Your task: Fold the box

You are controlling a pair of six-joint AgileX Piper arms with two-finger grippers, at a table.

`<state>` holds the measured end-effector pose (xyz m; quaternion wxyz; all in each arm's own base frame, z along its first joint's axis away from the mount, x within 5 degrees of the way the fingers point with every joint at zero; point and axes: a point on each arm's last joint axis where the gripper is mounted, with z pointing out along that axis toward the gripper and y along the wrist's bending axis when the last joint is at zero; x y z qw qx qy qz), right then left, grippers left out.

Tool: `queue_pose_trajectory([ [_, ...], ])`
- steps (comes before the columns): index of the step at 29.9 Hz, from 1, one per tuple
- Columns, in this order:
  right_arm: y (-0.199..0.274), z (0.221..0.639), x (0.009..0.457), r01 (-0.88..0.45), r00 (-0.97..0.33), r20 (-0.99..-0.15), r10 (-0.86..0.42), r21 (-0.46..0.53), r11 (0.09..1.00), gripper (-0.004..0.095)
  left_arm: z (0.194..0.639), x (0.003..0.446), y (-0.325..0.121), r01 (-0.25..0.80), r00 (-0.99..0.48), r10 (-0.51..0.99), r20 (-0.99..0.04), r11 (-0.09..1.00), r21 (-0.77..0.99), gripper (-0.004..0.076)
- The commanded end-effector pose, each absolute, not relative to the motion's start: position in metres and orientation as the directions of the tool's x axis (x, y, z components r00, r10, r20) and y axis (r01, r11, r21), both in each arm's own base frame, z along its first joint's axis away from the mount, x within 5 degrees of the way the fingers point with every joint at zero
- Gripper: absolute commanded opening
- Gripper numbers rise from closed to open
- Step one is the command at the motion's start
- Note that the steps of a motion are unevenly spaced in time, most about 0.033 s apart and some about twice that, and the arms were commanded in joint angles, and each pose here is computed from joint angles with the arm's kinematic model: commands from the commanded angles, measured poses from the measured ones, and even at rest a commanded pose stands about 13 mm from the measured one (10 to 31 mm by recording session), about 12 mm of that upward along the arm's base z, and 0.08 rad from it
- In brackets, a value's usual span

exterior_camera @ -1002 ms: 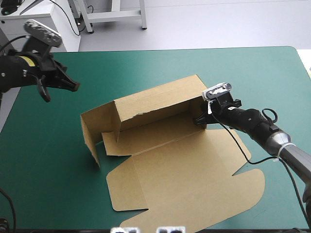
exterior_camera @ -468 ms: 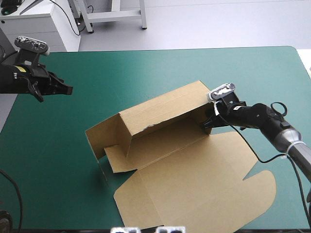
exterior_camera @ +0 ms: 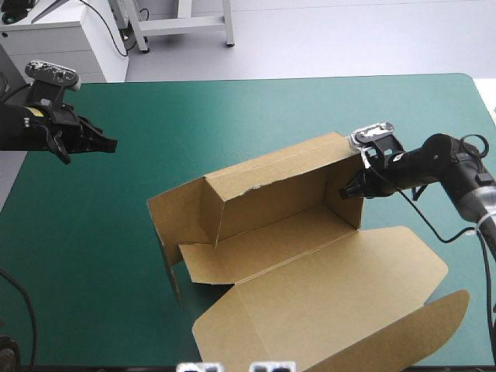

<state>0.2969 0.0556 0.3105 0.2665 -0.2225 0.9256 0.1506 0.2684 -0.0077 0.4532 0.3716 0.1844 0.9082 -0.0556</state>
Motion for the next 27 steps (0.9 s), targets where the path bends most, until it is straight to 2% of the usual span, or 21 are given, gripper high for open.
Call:
queue_pose_trajectory([
  [1, 0.054, 0.346, 0.291, -0.445, -0.776, -0.569, -0.273, 0.187, 0.876, -0.0014, 0.471, 0.261, -0.010, 0.367, -0.580, 0.278, -0.765, 0.928, 0.059, 0.0006],
  [3, 0.051, 0.348, 0.293, -0.428, -0.797, -0.536, -0.279, 0.177, 0.886, -0.0014, 0.471, 0.261, -0.010, 0.366, -0.578, 0.277, -0.767, 0.929, 0.060, 0.0006],
  [9, 0.047, 0.330, 0.309, -0.349, -0.895, -0.357, -0.268, 0.187, 0.918, -0.0014, 0.471, 0.261, -0.010, 0.366, -0.578, 0.277, -0.768, 0.929, 0.060, 0.0006],
  [12, 0.047, 0.319, 0.325, -0.317, -0.916, -0.317, -0.246, 0.198, 0.928, -0.0014, 0.471, 0.261, -0.010, 0.367, -0.579, 0.278, -0.767, 0.928, 0.060, 0.0006],
  [18, 0.051, 0.301, 0.360, -0.249, -0.940, -0.289, -0.181, 0.219, 0.944, -0.0014, 0.471, 0.261, -0.009, 0.365, -0.577, 0.285, -0.765, 0.928, 0.070, 0.0006],
  [22, 0.062, 0.298, 0.372, -0.270, -0.929, -0.313, -0.197, 0.208, 0.940, -0.0007, 0.471, 0.261, -0.009, 0.364, -0.576, 0.284, -0.767, 0.929, 0.070, 0.0006],
  [24, 0.068, 0.298, 0.375, -0.291, -0.918, -0.333, -0.214, 0.201, 0.935, 0.0035, 0.472, 0.262, -0.009, 0.362, -0.570, 0.282, -0.772, 0.929, 0.073, 0.0006],
  [27, 0.078, 0.300, 0.379, -0.314, -0.902, -0.367, -0.228, 0.194, 0.929, 0.0212, 0.472, 0.262, -0.009, 0.363, -0.569, 0.280, -0.773, 0.929, 0.070, 0.0006],
])
